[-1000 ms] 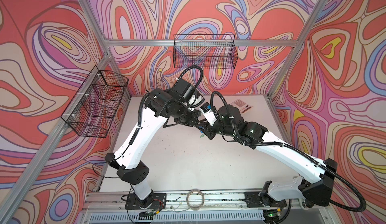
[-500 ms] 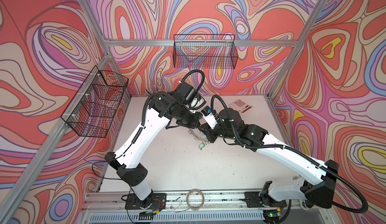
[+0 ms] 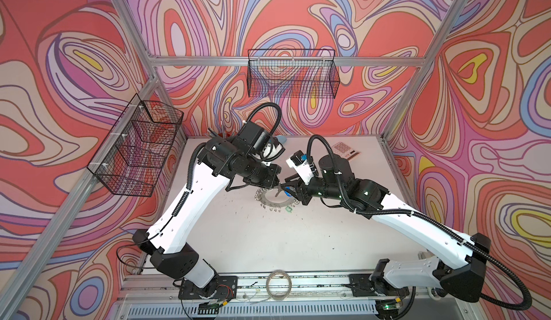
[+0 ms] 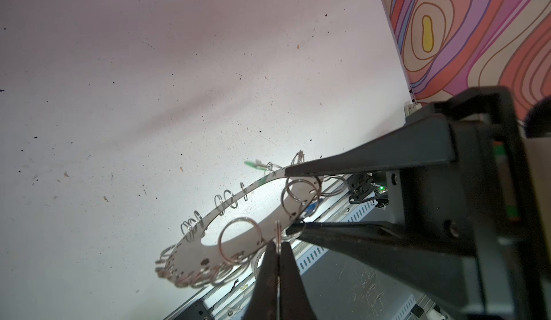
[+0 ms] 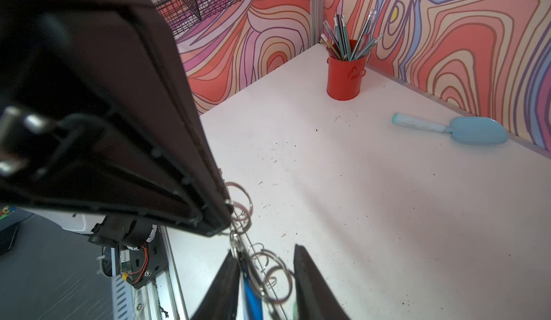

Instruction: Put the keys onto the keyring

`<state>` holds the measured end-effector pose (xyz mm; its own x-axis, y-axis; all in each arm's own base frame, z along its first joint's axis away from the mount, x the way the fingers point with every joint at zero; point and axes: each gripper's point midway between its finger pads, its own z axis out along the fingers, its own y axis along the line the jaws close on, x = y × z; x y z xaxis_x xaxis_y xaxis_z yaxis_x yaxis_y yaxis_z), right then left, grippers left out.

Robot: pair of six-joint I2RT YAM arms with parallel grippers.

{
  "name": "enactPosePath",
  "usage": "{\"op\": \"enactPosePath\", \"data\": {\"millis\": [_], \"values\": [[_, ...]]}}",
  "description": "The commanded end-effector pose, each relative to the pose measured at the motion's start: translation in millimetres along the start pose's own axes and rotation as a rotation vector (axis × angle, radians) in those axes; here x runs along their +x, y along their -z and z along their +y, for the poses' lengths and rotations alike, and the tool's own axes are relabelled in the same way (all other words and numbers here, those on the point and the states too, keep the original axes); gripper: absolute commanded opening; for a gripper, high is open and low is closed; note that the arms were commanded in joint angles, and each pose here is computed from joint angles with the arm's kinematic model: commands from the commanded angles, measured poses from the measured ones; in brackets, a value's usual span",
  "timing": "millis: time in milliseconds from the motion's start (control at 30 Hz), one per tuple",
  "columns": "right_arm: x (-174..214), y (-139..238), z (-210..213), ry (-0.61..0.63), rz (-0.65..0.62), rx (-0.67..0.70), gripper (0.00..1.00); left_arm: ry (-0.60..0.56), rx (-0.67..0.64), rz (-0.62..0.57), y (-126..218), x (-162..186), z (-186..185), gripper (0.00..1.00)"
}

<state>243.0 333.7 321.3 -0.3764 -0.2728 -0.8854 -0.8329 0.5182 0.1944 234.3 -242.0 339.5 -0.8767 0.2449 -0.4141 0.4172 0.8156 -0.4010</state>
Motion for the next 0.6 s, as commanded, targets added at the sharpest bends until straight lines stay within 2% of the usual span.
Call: {"op": "enactPosePath", "data": {"millis": [0,200,333,400,467,567], "values": [[4.3,-4.1,4.4,-0.007,0.008,-0.042,0.38,-0.007,0.055,-0.048,10.4,-5.0,-8.2,0.00],[13.6,-15.6,10.4,-0.018,0.044,-0.096,0.37,0.001,0.093,-0.058,12.9,-6.8,-9.7,0.00],[12.1,-16.5,11.1,-0.015,0.034,-0.102,0.21,0.002,0.110,-0.059,12.1,-6.5,-10.2,0.00],[9.6,-15.2,12.6,-0.012,0.025,-0.109,0.08,0.004,0.127,-0.069,12.7,-7.6,-11.1,0.00],[7.6,-13.5,13.9,-0.013,0.016,-0.113,0.00,0.017,0.135,-0.080,12.4,-10.3,-9.1,0.00],[6.0,-10.9,13.8,-0.022,0.000,-0.113,0.00,0.038,0.154,-0.111,10.9,-17.4,-5.1,0.00]]}}
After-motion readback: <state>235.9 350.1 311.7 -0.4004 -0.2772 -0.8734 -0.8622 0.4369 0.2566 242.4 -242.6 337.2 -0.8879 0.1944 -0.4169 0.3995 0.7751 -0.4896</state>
